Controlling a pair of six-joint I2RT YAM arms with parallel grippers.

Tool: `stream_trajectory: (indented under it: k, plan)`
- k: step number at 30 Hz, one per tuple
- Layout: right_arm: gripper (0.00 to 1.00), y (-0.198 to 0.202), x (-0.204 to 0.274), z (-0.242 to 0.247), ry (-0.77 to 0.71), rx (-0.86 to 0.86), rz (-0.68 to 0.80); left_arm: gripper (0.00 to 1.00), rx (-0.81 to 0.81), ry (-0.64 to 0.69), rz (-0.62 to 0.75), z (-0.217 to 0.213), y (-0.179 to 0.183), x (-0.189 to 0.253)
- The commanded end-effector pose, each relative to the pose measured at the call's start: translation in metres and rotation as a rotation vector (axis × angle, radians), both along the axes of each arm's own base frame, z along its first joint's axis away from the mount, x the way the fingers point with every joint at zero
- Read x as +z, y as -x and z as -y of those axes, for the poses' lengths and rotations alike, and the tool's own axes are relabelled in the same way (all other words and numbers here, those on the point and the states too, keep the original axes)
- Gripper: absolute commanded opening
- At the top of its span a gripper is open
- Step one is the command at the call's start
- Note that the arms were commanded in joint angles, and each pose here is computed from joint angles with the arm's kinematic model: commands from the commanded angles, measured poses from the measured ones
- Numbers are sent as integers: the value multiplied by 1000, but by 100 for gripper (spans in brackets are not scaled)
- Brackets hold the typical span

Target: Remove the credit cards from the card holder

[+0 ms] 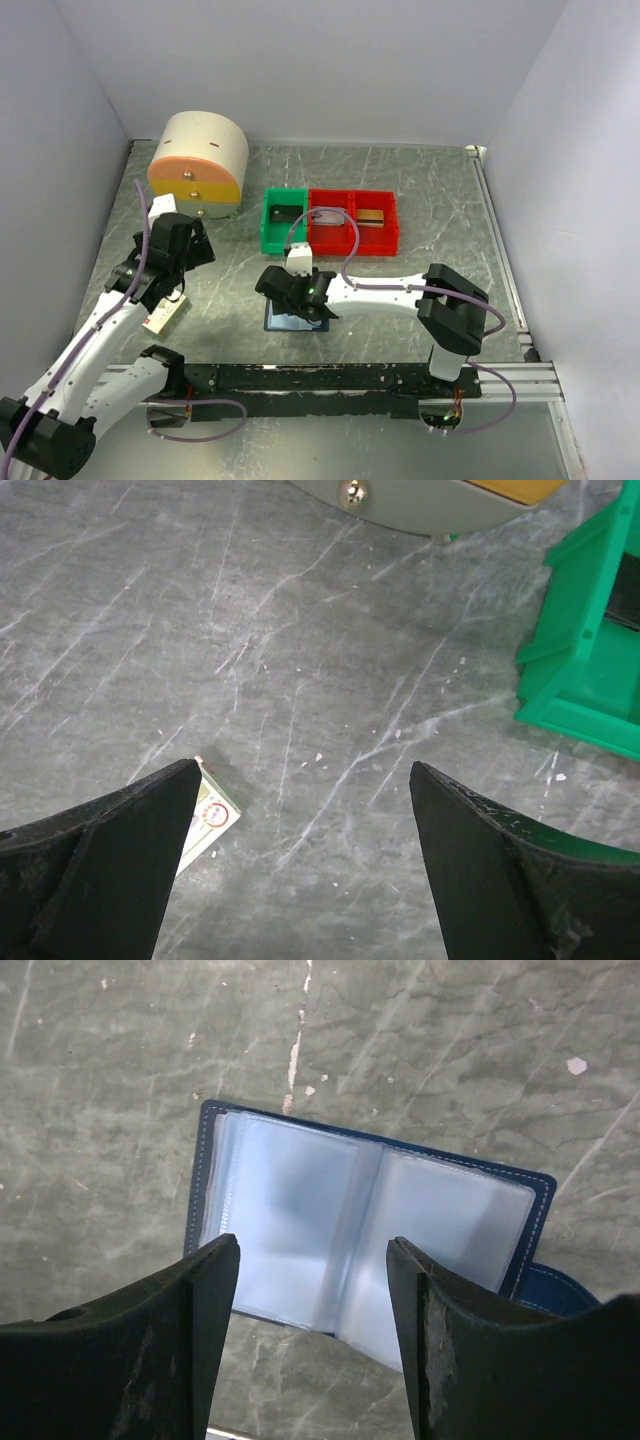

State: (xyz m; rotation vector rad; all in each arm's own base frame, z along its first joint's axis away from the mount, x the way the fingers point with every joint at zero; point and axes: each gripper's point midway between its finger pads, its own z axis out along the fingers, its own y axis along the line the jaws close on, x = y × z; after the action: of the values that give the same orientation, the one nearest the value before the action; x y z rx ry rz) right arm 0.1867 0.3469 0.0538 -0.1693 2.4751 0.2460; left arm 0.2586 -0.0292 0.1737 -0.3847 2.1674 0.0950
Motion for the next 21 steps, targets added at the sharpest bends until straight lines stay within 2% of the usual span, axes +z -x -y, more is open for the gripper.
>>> stream_trajectory:
  k: [1,12,21]
  plan:
    - [61,3,7,-12,-41,8,2,98,6,42,50,-1,6,13]
    - [61,-2,19,-20,-45,-19,30,98,48,42,96,-9,9,25]
    - [62,-7,-8,-19,26,-116,13,98,60,45,123,-12,11,30]
